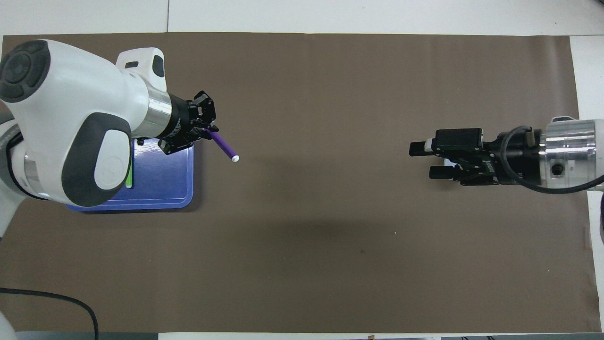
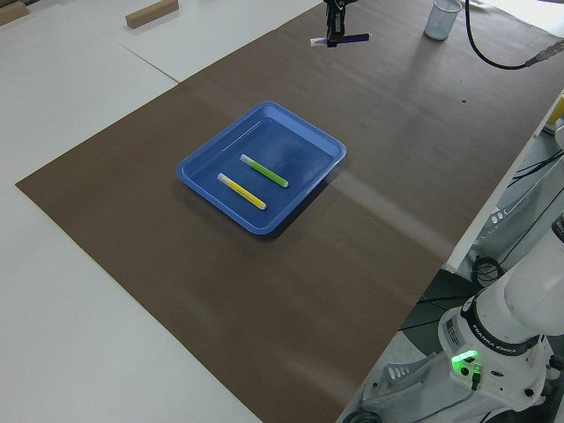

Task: Transfer and insert pens with both arms
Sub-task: 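Lift the purple pen toward the right gripper with the left gripper, then grasp the purple pen with the right gripper, then open the left gripper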

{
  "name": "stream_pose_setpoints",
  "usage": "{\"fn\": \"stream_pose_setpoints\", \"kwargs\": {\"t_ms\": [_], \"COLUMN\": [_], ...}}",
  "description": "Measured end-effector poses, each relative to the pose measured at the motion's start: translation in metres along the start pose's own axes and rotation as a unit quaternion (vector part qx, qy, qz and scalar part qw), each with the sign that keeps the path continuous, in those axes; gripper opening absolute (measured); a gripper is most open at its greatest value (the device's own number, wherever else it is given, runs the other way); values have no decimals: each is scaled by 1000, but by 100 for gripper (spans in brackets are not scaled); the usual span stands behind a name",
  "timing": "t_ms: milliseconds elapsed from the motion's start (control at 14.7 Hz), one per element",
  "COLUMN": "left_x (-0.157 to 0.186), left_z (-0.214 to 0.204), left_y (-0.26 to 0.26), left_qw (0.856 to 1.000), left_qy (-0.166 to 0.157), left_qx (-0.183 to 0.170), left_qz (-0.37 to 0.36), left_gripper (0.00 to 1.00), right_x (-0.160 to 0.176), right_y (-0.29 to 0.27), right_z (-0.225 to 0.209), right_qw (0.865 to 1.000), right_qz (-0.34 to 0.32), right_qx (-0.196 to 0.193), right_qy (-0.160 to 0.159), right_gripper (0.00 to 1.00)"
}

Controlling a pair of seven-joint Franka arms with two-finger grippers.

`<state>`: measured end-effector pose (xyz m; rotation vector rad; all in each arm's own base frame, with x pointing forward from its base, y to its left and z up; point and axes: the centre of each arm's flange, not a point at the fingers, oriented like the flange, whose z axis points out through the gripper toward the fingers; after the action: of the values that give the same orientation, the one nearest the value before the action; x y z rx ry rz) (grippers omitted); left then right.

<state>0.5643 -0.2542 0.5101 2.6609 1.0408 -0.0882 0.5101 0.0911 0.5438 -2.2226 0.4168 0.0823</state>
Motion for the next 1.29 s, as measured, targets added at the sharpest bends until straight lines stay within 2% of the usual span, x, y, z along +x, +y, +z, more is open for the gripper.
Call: {"fn": "stream_pose_setpoints", "kwargs": {"t_ms": [272, 408, 544, 748, 1020, 1292], "left_x": [-68, -92, -111, -136, -162, -164], "left_z": [15, 18, 19, 22, 23, 28], "left_y": [33, 44, 52, 59, 71, 71], "left_qw": [995, 988, 981, 975, 967, 966], "left_qy": [-16, -32, -37, -45, -50, -51], "left_qx": [-28, -49, -63, -68, -106, -106], "left_qz": [-93, -142, -179, -207, -227, -229], "left_gripper": [17, 17, 17, 17, 17, 17], "right_x": [-15, -13, -9, -11, -19, -17], "right_y": [-11, -8, -5, -7, -17, -17], "right_z": [54, 61, 69, 93, 112, 110], "right_qw": [1000, 998, 998, 997, 996, 996], "right_qz": [16, 35, 43, 49, 65, 65], "right_qx": [26, 47, 48, 49, 57, 58], "right_qy": [5, 12, 16, 26, 29, 31], "right_gripper": [100, 100, 100, 98, 93, 80]}}
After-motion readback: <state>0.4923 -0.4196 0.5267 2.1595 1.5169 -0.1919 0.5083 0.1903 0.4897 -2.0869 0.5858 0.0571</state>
